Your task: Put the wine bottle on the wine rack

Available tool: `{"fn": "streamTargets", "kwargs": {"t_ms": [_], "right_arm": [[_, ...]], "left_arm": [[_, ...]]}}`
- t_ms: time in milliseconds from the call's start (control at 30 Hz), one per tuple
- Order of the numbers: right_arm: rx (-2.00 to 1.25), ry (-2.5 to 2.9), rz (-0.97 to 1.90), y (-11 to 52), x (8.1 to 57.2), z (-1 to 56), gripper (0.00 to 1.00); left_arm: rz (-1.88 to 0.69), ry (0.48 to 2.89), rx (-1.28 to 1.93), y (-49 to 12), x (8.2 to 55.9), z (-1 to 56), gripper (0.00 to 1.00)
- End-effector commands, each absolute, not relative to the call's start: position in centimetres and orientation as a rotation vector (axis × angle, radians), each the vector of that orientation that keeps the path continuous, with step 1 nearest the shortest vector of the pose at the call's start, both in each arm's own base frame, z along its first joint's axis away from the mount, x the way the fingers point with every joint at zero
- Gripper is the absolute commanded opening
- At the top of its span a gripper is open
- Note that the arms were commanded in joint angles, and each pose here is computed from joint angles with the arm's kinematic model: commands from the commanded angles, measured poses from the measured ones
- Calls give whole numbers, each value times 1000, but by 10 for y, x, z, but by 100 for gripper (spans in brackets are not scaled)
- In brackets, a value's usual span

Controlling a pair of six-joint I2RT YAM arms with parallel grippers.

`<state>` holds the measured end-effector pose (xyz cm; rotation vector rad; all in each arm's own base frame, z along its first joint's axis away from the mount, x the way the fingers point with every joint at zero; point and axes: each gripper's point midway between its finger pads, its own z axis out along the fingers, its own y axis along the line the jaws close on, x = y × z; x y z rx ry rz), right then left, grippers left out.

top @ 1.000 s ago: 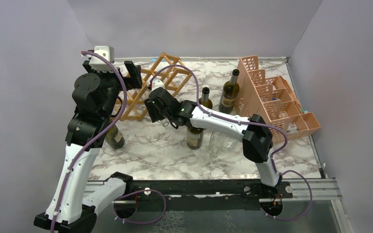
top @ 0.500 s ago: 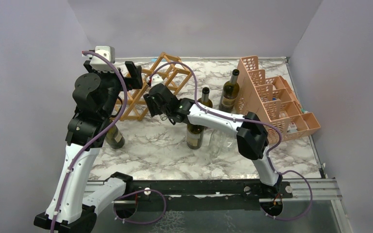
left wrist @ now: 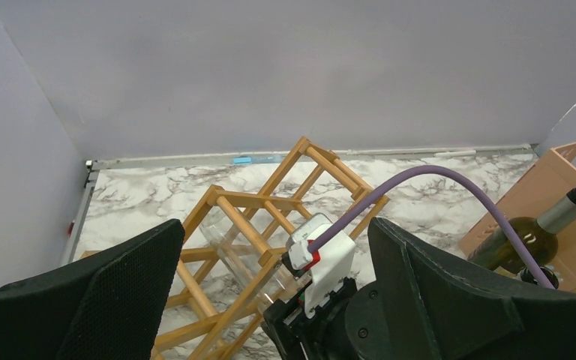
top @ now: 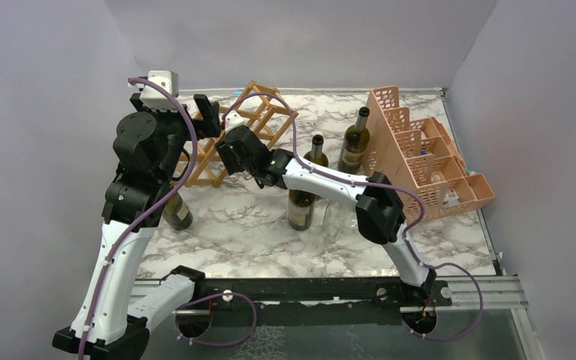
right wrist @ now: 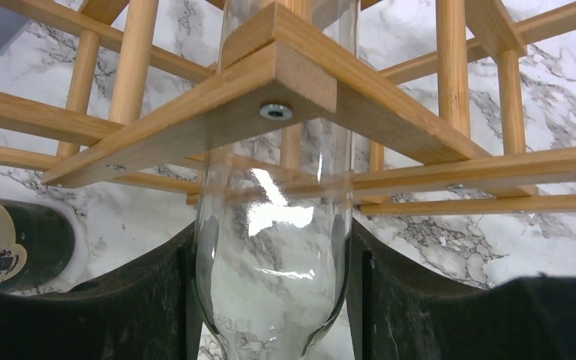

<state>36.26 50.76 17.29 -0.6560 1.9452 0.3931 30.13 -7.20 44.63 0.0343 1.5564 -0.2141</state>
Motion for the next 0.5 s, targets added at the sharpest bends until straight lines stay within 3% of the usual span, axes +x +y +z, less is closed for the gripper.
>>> {"fn": "streamTargets", "kwargs": {"t_ms": [0,467], "right_arm": [[-647,1875,388,522,378,181,28],[-763,1922,352,529,380,158,52]], "left_arm": [[-235,1527,52,-74,295,461,99],[-226,1521,54,-72,293,462,99]]}}
